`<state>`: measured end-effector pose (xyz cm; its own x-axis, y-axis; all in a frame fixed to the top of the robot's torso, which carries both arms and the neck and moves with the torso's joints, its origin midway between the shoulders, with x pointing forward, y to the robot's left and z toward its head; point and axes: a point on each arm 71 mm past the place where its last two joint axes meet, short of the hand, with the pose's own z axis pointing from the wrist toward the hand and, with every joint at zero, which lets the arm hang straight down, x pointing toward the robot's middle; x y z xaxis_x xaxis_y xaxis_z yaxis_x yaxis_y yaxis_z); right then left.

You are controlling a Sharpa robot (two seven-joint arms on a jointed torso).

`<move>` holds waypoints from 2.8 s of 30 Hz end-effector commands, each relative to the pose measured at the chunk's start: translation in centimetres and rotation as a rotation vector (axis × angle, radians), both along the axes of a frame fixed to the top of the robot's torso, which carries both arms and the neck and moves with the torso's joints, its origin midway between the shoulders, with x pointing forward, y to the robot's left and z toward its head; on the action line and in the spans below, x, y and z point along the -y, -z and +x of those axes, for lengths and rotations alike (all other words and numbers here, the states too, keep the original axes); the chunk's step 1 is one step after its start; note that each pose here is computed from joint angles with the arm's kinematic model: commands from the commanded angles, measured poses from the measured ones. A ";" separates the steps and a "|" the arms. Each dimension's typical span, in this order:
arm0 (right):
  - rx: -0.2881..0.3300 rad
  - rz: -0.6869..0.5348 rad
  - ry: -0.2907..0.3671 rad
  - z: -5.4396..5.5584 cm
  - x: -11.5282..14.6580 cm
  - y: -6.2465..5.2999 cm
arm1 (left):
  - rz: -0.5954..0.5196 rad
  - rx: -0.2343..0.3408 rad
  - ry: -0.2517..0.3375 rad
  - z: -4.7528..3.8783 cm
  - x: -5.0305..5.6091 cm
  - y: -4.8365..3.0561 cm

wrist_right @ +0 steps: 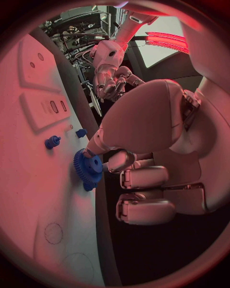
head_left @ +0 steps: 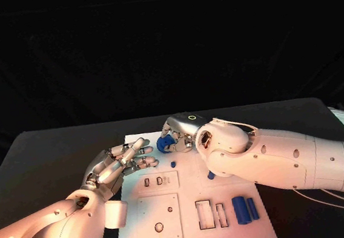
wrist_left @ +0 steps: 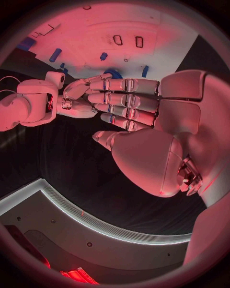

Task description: Assemble the parts on the task board

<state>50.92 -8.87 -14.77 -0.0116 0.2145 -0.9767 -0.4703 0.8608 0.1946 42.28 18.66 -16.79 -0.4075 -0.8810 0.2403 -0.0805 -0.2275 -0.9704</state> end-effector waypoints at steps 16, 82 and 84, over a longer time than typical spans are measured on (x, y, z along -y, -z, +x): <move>-0.019 -0.048 0.027 0.5 0.2 0.7 | -0.013 0.004 0.020 -0.06 0.3 -0.13; -0.190 0.218 0.076 -0.1 20.9 4.2 | -0.004 0.005 -0.004 0.88 -0.6 0.43; -0.191 0.218 0.077 0.0 20.8 4.3 | -0.004 0.005 -0.004 0.88 -0.6 0.43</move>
<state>50.91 -29.77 -19.04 -0.1688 0.4365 -0.8837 -0.3314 0.8193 0.4679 43.21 19.46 -17.34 -0.3877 -0.8920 0.2323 -0.0785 -0.2191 -0.9725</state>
